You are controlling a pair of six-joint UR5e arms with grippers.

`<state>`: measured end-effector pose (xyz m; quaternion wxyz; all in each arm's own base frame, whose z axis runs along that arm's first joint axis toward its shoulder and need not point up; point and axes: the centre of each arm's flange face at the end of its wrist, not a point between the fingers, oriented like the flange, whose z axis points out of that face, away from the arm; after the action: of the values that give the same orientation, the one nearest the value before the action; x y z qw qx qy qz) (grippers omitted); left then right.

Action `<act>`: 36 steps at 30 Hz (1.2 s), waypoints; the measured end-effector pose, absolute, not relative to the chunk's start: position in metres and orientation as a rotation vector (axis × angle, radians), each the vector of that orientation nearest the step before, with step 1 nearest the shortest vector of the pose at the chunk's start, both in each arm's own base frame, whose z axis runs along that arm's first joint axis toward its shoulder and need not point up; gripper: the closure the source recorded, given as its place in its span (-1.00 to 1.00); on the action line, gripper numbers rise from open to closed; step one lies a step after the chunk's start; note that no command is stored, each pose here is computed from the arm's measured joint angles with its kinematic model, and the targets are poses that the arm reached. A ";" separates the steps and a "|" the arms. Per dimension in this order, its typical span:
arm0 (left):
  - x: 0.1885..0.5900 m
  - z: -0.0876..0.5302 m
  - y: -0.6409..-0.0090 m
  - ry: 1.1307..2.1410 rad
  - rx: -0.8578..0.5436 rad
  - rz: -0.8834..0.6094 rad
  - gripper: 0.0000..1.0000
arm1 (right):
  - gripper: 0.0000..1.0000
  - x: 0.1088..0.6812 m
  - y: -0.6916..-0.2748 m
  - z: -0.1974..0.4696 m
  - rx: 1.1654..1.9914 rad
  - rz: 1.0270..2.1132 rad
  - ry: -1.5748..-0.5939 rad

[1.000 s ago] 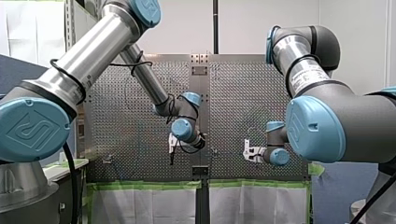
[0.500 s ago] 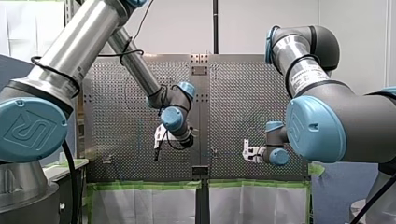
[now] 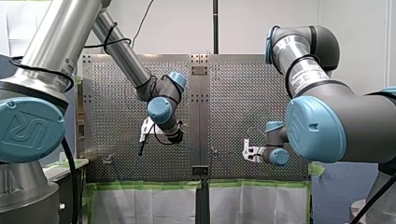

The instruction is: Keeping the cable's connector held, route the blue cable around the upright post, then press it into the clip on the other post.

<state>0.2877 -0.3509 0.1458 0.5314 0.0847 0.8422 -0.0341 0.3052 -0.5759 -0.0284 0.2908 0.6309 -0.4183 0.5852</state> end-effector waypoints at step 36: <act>0.240 0.251 -0.310 1.752 0.014 -0.172 -0.96 | 1.00 0.308 -0.574 -0.029 1.687 1.564 -1.113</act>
<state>0.2399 -0.3101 0.2510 0.6369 0.0062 0.7672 -0.0754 0.3081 -0.5743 -0.0292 0.2889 0.6320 -0.4171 0.5858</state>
